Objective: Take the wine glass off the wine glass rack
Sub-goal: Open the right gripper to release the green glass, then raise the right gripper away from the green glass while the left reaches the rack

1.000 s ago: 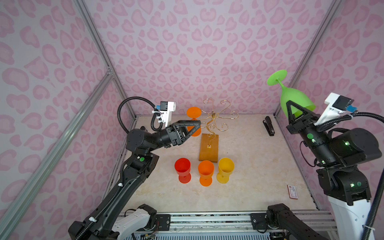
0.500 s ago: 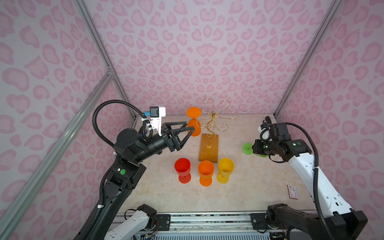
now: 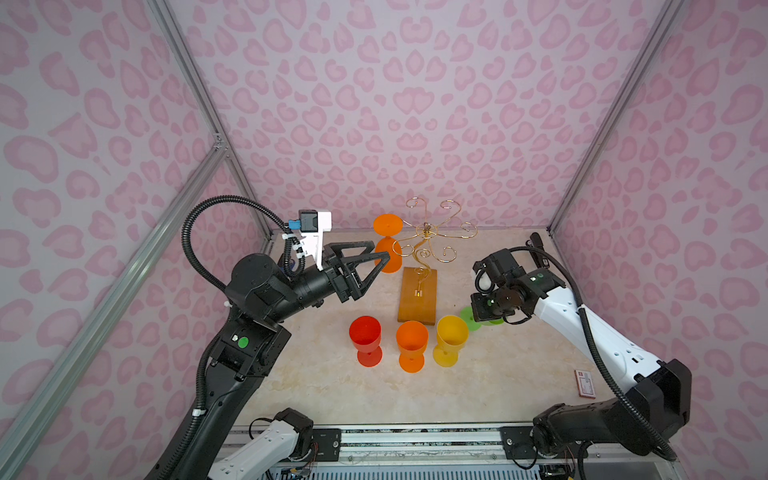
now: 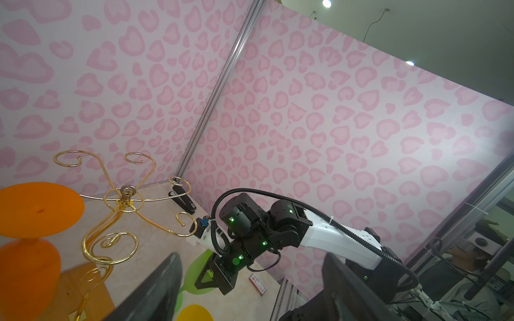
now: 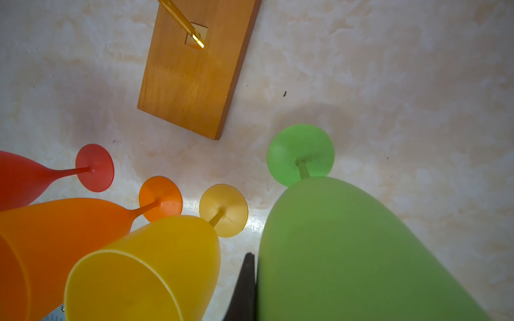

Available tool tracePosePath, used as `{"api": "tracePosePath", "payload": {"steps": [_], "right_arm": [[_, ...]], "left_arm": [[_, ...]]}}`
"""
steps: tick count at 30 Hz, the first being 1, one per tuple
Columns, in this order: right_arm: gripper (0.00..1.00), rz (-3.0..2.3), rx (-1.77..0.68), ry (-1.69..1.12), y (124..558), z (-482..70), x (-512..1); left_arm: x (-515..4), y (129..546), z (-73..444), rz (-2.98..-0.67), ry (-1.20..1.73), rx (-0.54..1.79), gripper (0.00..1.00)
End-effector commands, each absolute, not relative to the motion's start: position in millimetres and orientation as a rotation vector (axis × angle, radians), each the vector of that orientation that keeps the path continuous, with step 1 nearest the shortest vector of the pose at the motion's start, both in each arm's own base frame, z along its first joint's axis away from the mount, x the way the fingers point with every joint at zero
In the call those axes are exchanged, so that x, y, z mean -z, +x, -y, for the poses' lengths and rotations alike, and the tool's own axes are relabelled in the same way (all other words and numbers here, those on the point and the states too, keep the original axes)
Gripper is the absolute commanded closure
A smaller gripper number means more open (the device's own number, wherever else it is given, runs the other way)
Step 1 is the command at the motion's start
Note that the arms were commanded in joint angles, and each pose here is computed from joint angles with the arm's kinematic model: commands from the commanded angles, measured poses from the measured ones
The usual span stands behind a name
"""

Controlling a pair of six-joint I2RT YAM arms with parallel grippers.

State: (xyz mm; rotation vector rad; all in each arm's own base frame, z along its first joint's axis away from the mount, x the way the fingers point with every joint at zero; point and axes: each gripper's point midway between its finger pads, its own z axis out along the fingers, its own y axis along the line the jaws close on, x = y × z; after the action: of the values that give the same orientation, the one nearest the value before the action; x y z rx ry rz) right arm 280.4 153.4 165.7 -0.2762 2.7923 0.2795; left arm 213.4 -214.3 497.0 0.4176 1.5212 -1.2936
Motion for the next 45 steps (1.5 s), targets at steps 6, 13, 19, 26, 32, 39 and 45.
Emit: {"api": "tracePosePath", "payload": {"steps": [6, 13, 19, 26, 32, 39, 45], "right_arm": [[1.00, -2.889, -0.183, -0.341, 276.2, -152.9, -150.2], [0.88, -2.865, -0.229, -0.339, 279.1, -159.5, -154.7], [0.68, -2.844, -0.257, -0.335, 279.8, -162.5, -160.1], [0.58, -2.736, -0.299, -0.280, 287.4, -162.0, -186.3], [0.57, -2.519, -0.364, -0.156, 293.5, -146.6, -234.9], [0.56, -2.417, -0.384, 0.007, 281.1, -98.3, -265.8], [0.56, -2.224, -0.395, 0.162, 272.3, -60.6, -299.0]], "left_arm": [[-498.2, 209.7, 214.9, -1.507, 0.445, 1.293, 0.19], [-497.5, 210.4, 215.5, -1.512, 0.442, 1.298, 0.19], [-495.3, 211.5, 216.3, -1.519, 0.442, 1.300, 0.19], [-494.9, 212.1, 215.4, -1.524, 0.435, 1.293, 0.19], [-488.7, 222.4, 210.9, -1.554, 0.372, 1.258, 0.19], [-472.5, 260.1, 190.6, -1.636, 0.148, 1.201, 0.20], [-435.3, 318.7, 154.0, -1.740, -0.171, 1.253, 0.24]]}}
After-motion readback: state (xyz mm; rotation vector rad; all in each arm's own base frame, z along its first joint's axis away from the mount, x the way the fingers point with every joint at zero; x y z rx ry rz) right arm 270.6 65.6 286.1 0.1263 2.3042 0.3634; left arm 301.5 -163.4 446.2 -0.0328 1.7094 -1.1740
